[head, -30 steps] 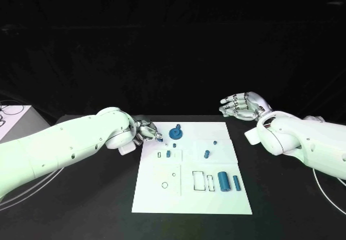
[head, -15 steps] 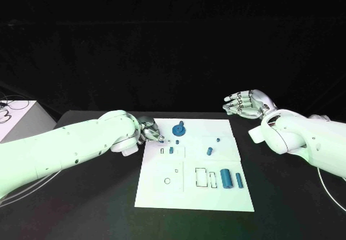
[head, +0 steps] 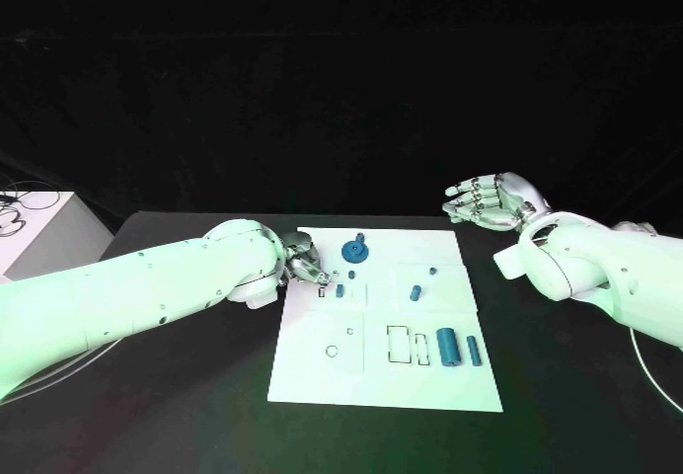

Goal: Assemble the parts on the task board

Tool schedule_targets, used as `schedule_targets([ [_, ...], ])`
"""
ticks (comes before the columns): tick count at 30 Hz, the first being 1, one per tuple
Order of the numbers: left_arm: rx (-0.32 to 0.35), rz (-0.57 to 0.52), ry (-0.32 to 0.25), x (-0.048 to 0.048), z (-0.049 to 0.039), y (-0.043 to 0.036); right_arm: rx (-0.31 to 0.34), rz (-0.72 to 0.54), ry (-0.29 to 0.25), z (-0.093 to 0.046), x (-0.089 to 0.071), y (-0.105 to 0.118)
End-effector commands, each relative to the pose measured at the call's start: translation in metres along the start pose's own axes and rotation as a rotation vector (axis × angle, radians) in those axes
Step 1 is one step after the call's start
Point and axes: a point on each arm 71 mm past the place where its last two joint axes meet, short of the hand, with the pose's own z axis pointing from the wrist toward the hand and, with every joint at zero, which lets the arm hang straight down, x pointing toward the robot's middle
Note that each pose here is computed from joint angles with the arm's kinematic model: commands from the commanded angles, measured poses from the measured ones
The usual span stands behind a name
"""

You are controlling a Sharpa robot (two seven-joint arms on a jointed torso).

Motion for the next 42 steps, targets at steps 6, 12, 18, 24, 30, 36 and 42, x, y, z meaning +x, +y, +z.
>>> schedule_targets([
  [6, 0.010, 0.056, 0.034, 0.0055, 0.0008, -0.0019, -0.016, -0.001, 0.015, 0.000, 0.002, 0.001],
  [12, 0.006, 0.071, 0.047, 0.0068, 0.0007, -0.0003, -0.015, -0.001, 0.014, 0.000, 0.001, 0.001],
  [18, 0.002, 0.076, 0.053, 0.0076, 0.0010, 0.0008, -0.015, 0.000, 0.014, -0.001, 0.001, 0.001],
  [24, -0.002, 0.081, 0.064, 0.0088, 0.0010, 0.0021, -0.015, 0.001, 0.014, 0.000, 0.001, 0.001],
  [30, -0.003, 0.085, 0.074, 0.0111, 0.0013, 0.0030, -0.015, 0.002, 0.015, -0.001, 0.001, 0.001],
  [36, -0.003, 0.092, 0.075, 0.0132, 0.0024, 0.0035, -0.015, 0.003, 0.016, -0.001, 0.001, 0.001],
  [42, -0.005, 0.097, 0.080, 0.0149, 0.0029, 0.0044, -0.014, 0.003, 0.016, -0.001, 0.001, 0.001],
])
